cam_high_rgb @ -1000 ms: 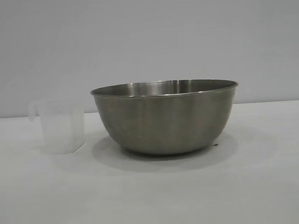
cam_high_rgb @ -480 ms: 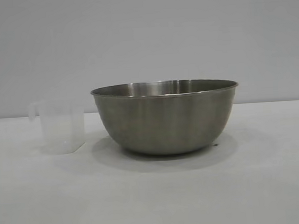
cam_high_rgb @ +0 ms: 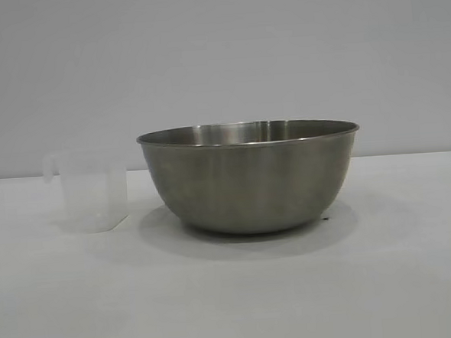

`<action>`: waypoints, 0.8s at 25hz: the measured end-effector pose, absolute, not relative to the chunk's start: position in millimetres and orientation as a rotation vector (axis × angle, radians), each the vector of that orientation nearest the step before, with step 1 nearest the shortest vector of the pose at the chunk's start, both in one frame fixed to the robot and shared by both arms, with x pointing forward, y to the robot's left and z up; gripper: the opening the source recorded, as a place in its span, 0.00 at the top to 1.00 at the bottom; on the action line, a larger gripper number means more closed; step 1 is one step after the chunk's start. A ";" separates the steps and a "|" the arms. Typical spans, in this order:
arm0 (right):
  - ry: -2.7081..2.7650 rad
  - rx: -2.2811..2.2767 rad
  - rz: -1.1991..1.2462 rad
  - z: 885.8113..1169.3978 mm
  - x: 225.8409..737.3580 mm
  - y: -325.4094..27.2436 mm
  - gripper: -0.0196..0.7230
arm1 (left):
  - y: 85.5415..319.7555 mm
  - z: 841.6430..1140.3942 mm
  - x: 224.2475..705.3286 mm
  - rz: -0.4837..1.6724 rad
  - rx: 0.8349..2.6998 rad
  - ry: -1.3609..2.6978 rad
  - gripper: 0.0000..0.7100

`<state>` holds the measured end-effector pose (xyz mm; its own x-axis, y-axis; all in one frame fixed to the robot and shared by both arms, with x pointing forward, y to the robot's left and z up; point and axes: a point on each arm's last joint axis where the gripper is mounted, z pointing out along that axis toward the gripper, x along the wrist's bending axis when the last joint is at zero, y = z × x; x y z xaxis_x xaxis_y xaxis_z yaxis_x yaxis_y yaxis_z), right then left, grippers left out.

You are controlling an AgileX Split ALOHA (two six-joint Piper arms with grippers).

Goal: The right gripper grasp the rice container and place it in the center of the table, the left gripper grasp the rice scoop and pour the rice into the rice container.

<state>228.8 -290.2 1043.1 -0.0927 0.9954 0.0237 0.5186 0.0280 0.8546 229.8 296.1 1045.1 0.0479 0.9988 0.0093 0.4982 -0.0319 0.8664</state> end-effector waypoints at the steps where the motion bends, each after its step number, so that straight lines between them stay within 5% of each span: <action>1: 1.681 1.552 0.970 1043.1 228.8 -290.2 0.46 | 296.4 1045.1 229.8 0.900 1.617 1.541 0.66; 20: 1.681 1.552 0.970 1043.1 228.8 -290.2 0.46 | 296.9 1045.1 229.8 0.897 1.604 1.554 0.66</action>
<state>228.8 -290.2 1043.1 -0.0927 0.9954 0.0237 0.5186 0.0280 0.8546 229.8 296.9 1045.1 0.0317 0.9995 -0.0002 0.4994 -0.0157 0.8662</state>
